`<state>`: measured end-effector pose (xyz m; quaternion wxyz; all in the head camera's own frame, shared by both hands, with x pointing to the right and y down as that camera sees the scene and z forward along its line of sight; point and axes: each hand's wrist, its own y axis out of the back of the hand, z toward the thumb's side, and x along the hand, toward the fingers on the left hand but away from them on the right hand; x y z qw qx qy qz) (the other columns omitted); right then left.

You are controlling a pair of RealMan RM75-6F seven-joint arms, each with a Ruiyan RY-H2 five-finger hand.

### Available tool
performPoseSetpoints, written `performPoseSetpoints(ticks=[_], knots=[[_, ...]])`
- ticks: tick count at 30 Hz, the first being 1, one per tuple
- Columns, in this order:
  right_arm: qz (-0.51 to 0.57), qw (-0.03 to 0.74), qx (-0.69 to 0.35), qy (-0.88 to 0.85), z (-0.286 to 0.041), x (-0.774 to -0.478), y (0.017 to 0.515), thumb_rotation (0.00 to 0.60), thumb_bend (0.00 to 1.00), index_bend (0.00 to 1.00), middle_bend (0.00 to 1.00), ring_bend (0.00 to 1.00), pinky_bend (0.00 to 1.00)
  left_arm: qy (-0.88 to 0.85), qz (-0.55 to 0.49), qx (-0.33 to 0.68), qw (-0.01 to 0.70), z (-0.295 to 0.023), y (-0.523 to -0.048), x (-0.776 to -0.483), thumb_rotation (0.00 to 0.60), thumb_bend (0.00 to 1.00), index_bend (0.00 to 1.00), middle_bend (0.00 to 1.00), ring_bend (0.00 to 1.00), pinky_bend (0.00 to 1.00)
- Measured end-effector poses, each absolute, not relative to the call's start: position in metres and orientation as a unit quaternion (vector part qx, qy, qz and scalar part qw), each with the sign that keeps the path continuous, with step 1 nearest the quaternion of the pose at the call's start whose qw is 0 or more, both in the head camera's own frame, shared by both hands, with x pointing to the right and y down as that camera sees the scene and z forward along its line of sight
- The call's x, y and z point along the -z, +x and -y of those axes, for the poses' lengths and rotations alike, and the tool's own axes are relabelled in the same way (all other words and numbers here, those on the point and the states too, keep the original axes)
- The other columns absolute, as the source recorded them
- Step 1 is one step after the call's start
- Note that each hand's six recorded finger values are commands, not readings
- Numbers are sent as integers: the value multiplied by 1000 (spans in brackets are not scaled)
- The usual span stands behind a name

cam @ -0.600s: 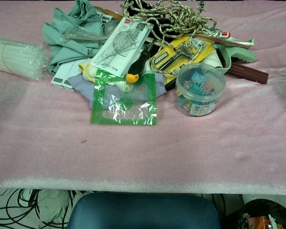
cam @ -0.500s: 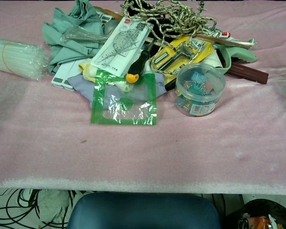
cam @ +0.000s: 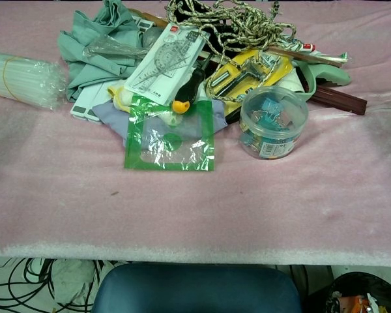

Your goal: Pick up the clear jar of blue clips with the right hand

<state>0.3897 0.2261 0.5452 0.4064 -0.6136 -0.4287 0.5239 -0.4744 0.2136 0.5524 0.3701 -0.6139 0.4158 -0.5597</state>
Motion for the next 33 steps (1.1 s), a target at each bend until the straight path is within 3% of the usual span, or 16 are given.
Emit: performPoseSetpoints(ticks=[4, 8, 16, 33], knots=[[421, 396, -510, -637, -226, -544, 377, 600, 60, 0, 26, 35, 259, -618, -414, 557, 370, -213, -473, -553, 600, 0, 0, 0, 0, 0], [400, 396, -486, -669, -227, -540, 354, 600, 77, 9, 120, 111, 292, -620, -415, 556, 367, -213, -473, -553, 600, 0, 0, 0, 0, 0], [330, 402, -451, -726, -231, -551, 295, 600, 112, 142, 218, 189, 317, -620, -418, 556, 362, -213, -474, -553, 600, 0, 0, 0, 0, 0], [242, 415, -429, -765, -190, -611, 186, 600, 112, 145, 146, 144, 315, -624, -422, 565, 337, -211, -480, -555, 600, 0, 0, 0, 0, 0]])
